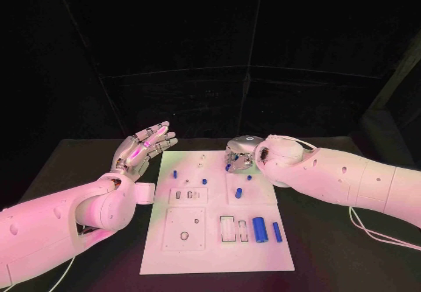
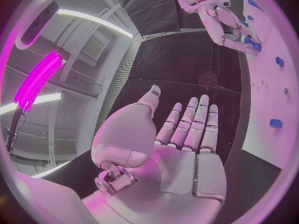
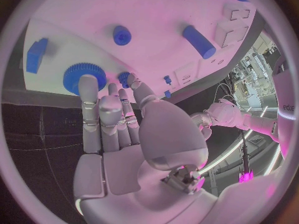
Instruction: Assemble the parts on the task board
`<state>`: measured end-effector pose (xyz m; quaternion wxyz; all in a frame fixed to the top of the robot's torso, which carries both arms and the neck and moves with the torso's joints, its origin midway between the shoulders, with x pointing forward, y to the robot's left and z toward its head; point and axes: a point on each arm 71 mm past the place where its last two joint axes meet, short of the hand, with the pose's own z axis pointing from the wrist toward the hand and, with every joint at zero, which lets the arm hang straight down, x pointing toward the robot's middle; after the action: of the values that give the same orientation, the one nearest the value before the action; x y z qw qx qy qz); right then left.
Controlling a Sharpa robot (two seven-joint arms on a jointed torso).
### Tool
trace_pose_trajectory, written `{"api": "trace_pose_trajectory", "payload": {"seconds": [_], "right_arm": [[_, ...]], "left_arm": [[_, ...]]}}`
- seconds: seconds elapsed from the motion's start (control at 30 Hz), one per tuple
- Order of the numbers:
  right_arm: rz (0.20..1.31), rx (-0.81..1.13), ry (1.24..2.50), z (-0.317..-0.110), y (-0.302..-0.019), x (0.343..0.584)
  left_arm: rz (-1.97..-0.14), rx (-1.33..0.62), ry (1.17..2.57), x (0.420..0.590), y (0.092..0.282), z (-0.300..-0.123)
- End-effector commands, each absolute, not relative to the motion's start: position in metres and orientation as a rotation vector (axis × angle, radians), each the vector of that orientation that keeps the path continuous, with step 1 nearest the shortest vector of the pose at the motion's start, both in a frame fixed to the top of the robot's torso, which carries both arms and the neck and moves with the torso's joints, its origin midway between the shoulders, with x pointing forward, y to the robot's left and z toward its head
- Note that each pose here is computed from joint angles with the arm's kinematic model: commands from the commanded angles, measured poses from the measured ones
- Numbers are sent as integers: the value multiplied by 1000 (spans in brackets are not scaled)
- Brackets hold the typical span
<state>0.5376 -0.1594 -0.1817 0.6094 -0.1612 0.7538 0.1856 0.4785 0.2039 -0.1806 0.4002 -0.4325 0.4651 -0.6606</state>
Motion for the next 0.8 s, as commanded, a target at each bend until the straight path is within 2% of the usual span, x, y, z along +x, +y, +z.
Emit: {"api": "trace_pose_trajectory", "payload": {"seconds": [0.03, 0.53, 0.8], "right_arm": [[436, -389, 1764, -182, -157, 538], [426, -412, 1782, -185, -152, 540], [452, -417, 1644, -175, -150, 538]], "left_arm": [[-1702, -1060, 1119, 479, 204, -175], [-1698, -1065, 1123, 480, 204, -176], [-1693, -1069, 1128, 481, 206, -177]]}}
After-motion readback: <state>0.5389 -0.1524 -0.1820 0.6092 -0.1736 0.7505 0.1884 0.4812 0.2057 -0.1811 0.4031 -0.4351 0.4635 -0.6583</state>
